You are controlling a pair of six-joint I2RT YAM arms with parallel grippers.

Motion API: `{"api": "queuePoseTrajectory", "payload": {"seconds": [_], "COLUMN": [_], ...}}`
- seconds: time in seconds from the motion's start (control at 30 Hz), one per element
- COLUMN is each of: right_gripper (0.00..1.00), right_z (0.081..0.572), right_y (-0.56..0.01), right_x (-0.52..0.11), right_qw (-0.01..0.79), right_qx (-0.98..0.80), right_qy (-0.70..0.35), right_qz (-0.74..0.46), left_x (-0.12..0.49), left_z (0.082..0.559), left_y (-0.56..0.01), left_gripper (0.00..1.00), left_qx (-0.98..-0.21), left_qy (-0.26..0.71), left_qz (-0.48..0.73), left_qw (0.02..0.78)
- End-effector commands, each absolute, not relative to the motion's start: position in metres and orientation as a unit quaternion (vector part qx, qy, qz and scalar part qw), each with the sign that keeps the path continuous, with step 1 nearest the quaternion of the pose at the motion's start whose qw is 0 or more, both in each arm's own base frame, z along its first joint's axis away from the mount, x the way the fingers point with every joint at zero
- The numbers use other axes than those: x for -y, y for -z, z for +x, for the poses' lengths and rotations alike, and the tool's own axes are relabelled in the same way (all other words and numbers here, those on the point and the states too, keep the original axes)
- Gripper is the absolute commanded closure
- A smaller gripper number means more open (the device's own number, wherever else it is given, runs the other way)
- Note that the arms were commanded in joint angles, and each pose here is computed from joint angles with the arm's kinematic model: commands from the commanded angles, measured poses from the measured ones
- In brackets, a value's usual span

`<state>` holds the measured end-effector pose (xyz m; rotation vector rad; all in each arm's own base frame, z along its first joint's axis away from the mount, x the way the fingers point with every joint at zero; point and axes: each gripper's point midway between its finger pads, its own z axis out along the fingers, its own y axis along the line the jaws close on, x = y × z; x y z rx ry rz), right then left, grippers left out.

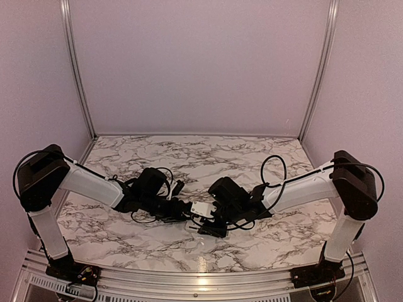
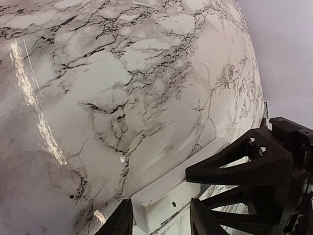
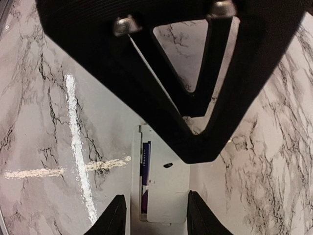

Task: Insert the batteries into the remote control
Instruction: Load the battery cover onto the remote control without the battery cover.

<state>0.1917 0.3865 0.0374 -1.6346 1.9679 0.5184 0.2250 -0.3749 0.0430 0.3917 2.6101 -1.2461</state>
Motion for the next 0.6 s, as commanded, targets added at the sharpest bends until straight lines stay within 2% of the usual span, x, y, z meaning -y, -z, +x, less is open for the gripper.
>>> {"api": "queuePoseTrajectory", "payload": {"seconds": [0.0, 0.33, 0.57], "right_gripper": [0.61, 0.64, 0.66], "right_z": [0.193, 0.192, 0.192], "right_y": [-0.040, -0.039, -0.037], "right_x": [-0.395, -0.393, -0.391], "right_qw": [0.265, 0.264, 0.263], "right_qx": [-0.721, -0.723, -0.728], "right_qy": [-0.196, -0.192, -0.190], "right_qz": [-0.609, -0.609, -0.604], "left_x": [0.380, 0.380, 0.375], "left_z": [0.230, 0.219, 0.212], "left_y": [-0.042, -0.031, -0.026], "left_gripper": [0.59, 0.67, 0.82], "left_qx": [-0.891, -0.901, -0.907], "left_qy": [0.417, 0.394, 0.379], "left_qz": [0.136, 0.149, 0.154], "left_qw": [0.116, 0.100, 0.096]}}
